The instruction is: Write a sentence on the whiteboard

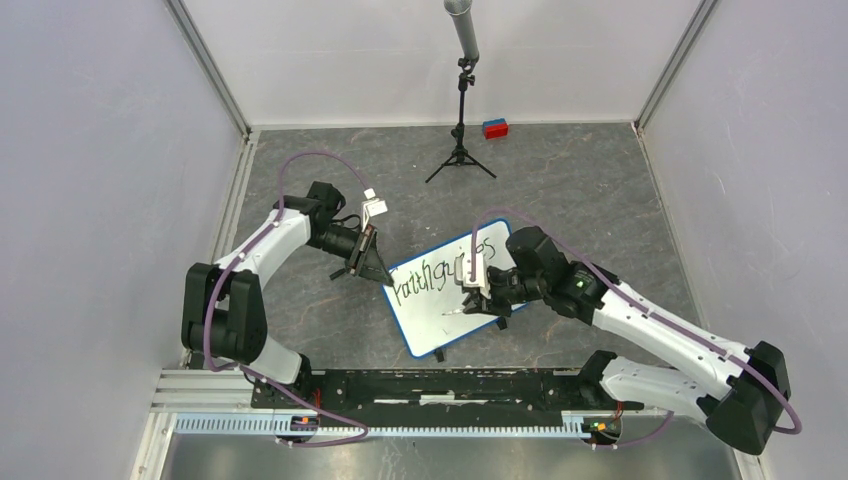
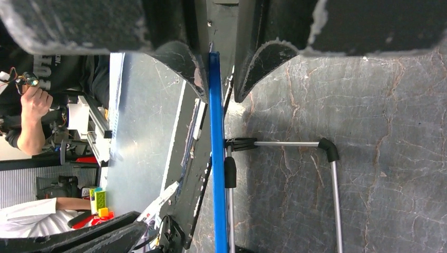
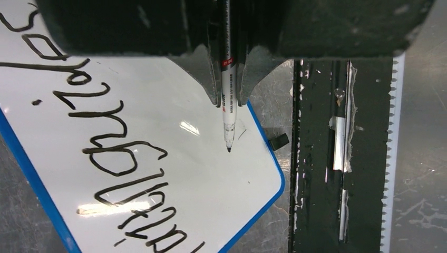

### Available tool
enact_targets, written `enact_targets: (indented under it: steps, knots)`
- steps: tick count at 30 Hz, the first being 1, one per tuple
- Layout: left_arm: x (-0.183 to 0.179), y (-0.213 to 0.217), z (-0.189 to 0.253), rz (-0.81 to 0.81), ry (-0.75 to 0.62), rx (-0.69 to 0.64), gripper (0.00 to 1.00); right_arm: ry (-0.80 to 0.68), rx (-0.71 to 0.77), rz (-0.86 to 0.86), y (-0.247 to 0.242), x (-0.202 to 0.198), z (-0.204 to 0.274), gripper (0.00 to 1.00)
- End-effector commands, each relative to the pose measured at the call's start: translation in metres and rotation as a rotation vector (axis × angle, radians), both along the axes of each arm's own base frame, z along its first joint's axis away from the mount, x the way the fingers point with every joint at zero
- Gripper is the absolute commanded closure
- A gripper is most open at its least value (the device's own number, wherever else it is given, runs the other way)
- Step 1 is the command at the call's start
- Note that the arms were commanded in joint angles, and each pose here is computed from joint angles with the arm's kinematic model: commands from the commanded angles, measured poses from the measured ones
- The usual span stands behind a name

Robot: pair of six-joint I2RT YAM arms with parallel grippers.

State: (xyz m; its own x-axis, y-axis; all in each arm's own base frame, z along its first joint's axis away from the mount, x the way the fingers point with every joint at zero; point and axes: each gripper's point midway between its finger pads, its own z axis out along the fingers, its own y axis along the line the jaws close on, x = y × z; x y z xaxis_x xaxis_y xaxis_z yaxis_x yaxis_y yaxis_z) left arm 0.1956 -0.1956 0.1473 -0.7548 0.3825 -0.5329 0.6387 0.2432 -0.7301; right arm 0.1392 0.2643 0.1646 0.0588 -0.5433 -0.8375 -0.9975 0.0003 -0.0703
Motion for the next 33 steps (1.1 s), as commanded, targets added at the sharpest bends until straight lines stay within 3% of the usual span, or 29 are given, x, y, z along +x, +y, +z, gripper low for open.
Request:
enact_targets:
  steps: [1,17,33]
  knots:
    - [0.001,-0.002,0.000,-0.028,-0.041,-0.015,0.75,-0.046,0.032,0.030,0.009,-0.004,0.005,1.00]
    - [0.002,-0.002,-0.003,-0.024,-0.018,-0.004,0.97,-0.087,0.037,0.070,0.021,-0.015,-0.009,1.00]
    - [0.003,-0.003,-0.003,-0.024,-0.015,-0.003,0.98,-0.106,0.035,0.124,0.047,-0.028,-0.008,1.00]
